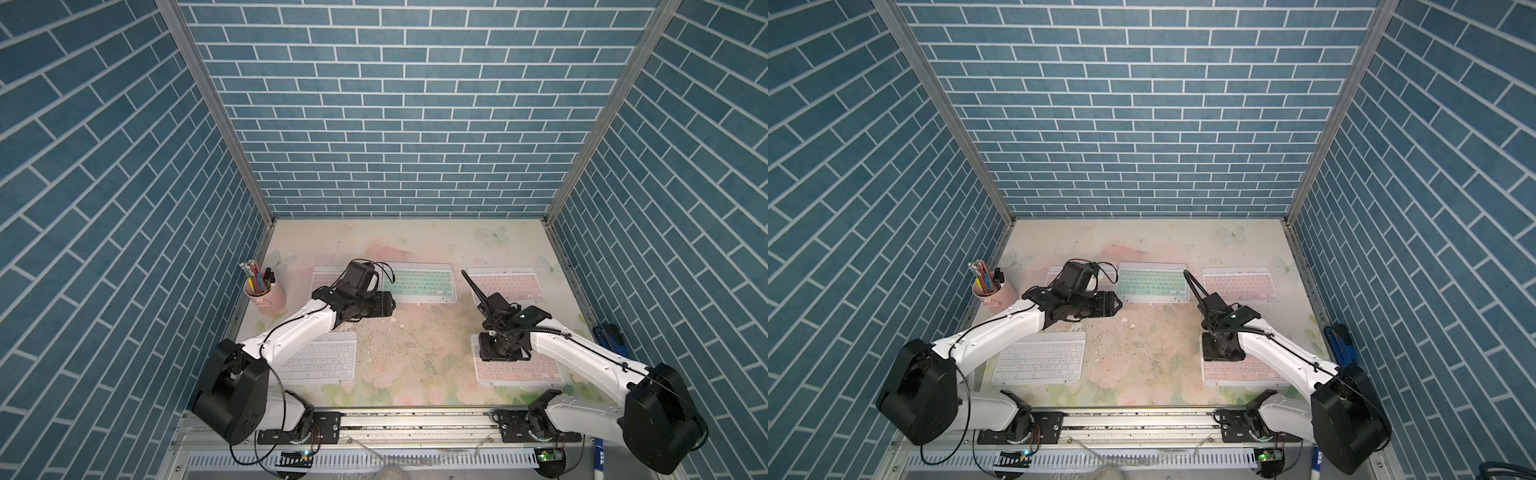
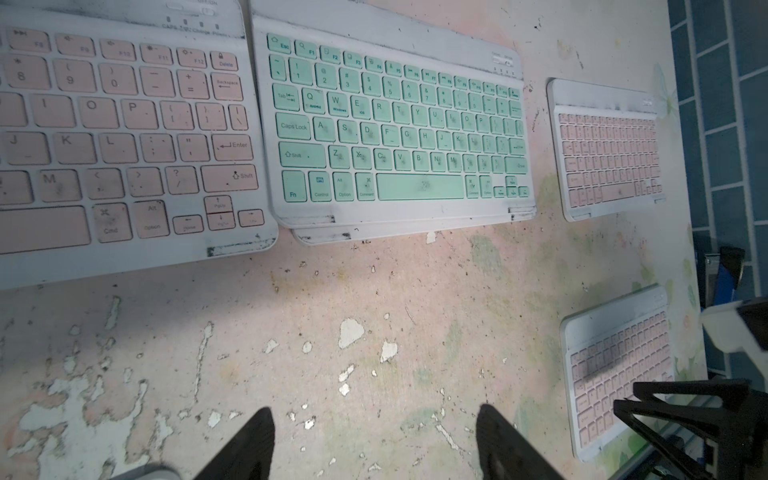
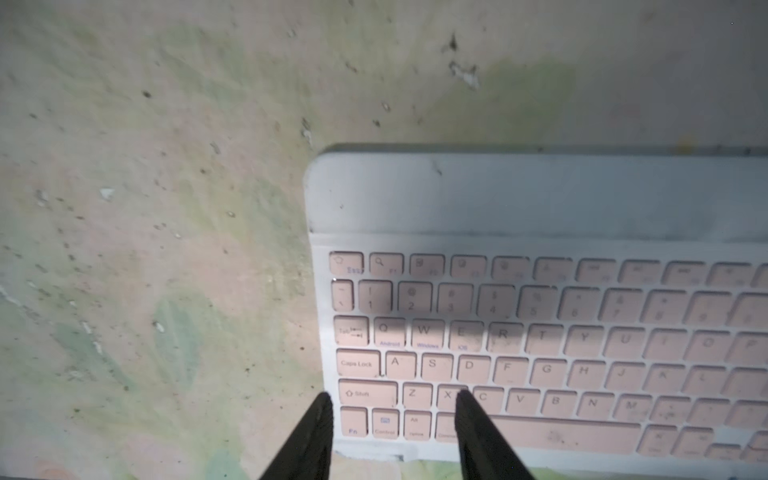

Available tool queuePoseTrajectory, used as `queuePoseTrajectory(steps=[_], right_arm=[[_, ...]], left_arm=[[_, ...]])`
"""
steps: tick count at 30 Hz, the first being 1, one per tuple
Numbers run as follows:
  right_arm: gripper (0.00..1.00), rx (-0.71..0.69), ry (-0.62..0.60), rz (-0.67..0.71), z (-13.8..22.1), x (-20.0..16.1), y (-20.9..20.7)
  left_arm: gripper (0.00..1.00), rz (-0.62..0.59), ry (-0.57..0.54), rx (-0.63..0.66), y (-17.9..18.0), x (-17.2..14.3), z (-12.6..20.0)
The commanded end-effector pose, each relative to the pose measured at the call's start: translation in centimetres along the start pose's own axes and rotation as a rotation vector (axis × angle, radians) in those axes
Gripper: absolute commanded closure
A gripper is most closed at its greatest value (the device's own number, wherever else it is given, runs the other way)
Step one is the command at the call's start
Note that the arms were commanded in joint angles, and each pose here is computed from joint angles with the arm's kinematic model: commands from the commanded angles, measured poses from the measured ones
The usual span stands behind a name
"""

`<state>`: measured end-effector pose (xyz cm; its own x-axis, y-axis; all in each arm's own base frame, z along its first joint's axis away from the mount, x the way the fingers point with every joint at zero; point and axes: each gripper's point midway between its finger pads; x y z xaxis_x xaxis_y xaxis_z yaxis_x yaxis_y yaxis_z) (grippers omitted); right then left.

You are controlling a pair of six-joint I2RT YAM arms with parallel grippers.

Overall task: Stack the numeric keypads
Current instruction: Place the numeric keypad at the numeric keypad, then move the numeric keypad to the center of the board.

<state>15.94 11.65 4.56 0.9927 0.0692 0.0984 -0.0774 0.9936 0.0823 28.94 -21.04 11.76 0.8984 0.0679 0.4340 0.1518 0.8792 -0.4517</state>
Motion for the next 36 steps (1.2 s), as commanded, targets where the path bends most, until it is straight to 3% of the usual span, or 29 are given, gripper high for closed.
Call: queuePoseTrajectory(steps=[1,21,36], right_arm=[[0.5,-0.021,-0.018,-0.058,-0.6,0.1,-0.3],[0.5,0.119,-0.026,-0.035,-3.9,0.4,4.4],[0.51,0.293,-0.041,0.122,-5.8,3.9,16.2]], left_arm=[[0.22,-0.002,0.03,0.014,0.7,-1.4,0.7],[0.22,0.006,0.021,0.049,1.6,-2.3,2.2],[0.22,0.005,0.013,0.094,2.5,-3.3,4.5]])
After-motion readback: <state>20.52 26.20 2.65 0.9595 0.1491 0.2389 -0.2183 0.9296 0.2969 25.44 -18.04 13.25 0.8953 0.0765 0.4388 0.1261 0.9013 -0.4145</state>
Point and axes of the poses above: each gripper's point midway between its finger pads, its own z axis back along the fingers, its own y axis along the line the jaws close on, x = y × z, and after that the axes turned 1 degree about z, right-handed
